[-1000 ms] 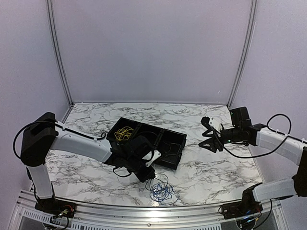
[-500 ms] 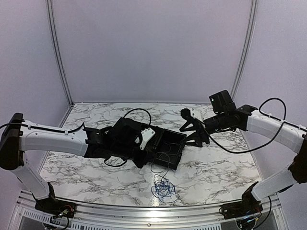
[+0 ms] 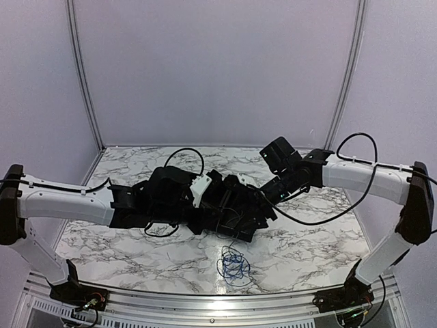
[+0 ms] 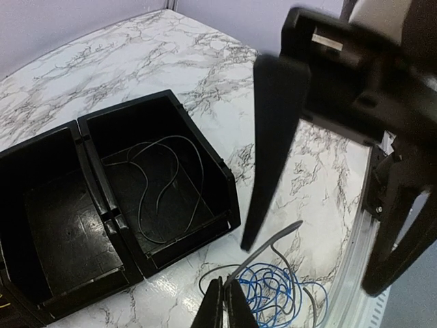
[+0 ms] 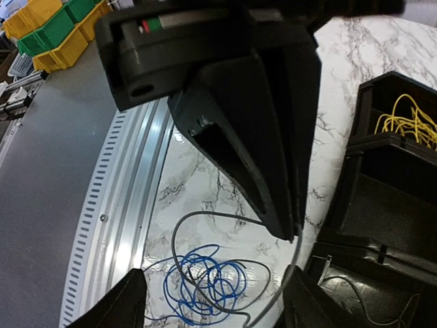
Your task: Untangle the cables
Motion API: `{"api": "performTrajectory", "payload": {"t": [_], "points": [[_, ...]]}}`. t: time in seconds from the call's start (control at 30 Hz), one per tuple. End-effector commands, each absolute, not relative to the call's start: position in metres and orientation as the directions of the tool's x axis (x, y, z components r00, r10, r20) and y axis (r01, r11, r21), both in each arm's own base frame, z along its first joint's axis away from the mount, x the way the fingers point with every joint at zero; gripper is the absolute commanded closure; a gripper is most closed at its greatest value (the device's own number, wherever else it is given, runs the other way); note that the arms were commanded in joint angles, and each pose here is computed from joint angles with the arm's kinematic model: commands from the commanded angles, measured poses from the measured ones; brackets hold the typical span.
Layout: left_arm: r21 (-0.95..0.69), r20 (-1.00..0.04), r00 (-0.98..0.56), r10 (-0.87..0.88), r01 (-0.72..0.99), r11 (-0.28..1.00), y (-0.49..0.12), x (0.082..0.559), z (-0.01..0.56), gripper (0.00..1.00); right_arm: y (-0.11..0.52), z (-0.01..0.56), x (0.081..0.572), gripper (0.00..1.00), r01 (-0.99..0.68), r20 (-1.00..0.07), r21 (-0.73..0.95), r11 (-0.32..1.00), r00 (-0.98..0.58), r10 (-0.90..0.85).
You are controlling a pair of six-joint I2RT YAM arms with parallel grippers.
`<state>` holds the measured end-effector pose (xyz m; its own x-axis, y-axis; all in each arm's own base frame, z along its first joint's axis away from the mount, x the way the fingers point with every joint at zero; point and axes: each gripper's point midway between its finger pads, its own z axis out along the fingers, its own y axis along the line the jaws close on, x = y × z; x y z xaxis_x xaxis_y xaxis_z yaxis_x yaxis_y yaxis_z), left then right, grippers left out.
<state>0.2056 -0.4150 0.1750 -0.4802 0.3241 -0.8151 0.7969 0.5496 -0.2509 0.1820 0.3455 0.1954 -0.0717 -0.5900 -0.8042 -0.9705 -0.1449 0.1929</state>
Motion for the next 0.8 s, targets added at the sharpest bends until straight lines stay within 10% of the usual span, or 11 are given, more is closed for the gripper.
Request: {"api": "performTrajectory", "payload": {"t": [0.0,0.17,0.3,0.77], "points": [[-0.276,-0.868,-0.445,0.218,0.8,0.532,-0.414,0.206,0.208,0.96,0.356,0.194,0.182,0.44,-0.966,-0.791,0.225,-0.13,-0.103,-0.603],[-0.262,-0.871,-0.439,0.22,0.793,0.55,-0.409,0.207,0.203,0.8,0.363,0.207,0.188,1.0,-0.966,-0.804,0.221,-0.133,-0.103,-0.586],[-0.242,-0.875,-0.443,0.195,0.75,0.616,-0.391,0.213,0.191,0.58,0.365,0.222,0.189,1.0,-0.969,-0.819,0.209,-0.134,-0.098,-0.566],[-0.26,-0.95,-0.312,0.019,0.823,0.505,-0.403,0.164,0.176,0.45,0.373,0.257,0.191,1.0,-0.968,-0.855,0.2,-0.15,-0.098,-0.51]]}}
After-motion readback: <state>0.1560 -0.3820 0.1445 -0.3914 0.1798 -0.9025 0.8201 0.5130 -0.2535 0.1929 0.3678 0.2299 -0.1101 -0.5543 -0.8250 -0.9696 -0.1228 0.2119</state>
